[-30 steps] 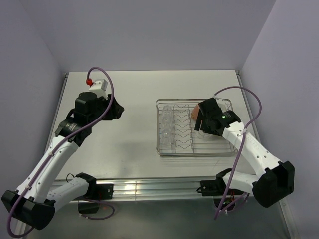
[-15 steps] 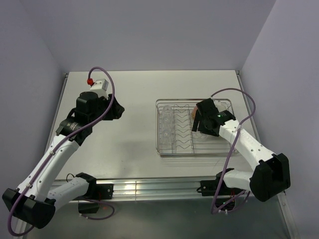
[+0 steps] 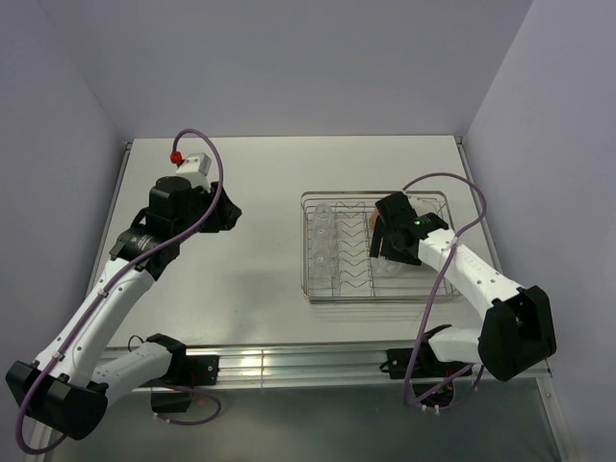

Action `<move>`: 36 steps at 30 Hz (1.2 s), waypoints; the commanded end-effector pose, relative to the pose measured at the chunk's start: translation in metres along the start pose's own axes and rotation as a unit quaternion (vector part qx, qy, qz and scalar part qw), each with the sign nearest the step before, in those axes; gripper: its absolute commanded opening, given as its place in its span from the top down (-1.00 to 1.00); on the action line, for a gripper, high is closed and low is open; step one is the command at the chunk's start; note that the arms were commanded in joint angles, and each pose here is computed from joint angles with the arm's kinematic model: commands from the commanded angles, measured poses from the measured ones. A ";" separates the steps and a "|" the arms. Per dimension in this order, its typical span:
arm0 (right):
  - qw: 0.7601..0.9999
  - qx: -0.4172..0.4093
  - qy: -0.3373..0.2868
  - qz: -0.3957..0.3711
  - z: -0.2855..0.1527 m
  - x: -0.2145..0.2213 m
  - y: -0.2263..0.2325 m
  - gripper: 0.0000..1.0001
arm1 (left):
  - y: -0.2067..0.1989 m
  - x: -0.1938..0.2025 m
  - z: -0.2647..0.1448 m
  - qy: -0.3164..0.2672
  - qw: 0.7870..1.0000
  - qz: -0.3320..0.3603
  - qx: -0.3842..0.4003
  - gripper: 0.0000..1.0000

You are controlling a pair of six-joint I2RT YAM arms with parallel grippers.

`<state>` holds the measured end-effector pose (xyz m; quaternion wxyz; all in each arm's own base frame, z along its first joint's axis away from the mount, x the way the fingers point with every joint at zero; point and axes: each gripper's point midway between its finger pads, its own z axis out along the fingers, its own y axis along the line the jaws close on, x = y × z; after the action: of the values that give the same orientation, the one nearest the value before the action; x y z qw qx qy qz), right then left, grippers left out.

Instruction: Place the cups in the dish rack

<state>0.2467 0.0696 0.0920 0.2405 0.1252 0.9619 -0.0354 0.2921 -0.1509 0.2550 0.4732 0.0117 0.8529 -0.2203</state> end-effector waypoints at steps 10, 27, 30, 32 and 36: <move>1.000 -0.001 -0.012 -0.004 0.002 -0.006 0.000 -0.91 | -0.002 0.002 0.004 0.004 1.000 0.009 0.011 -0.03; 0.994 -0.053 -0.094 0.031 -0.074 -0.040 -0.004 -1.00 | -0.001 0.002 0.006 0.004 1.000 0.007 0.007 -0.02; 0.986 -0.075 -0.142 0.049 -0.105 -0.056 -0.009 -1.00 | 0.000 0.000 0.004 -0.002 1.000 0.007 0.004 -0.02; 0.977 -0.106 -0.177 0.055 -0.128 -0.065 -0.008 -1.00 | 0.000 -0.002 0.002 -0.008 1.000 0.008 0.004 -0.02; 0.943 -0.203 -0.256 0.066 -0.180 -0.087 0.006 -1.00 | 0.001 -0.006 -0.003 -0.021 1.000 0.009 0.000 -0.01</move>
<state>0.2395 0.0707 0.2427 0.4341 0.1372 0.8860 0.0879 0.2918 -0.1522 0.2472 0.4644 0.0133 0.8578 -0.2201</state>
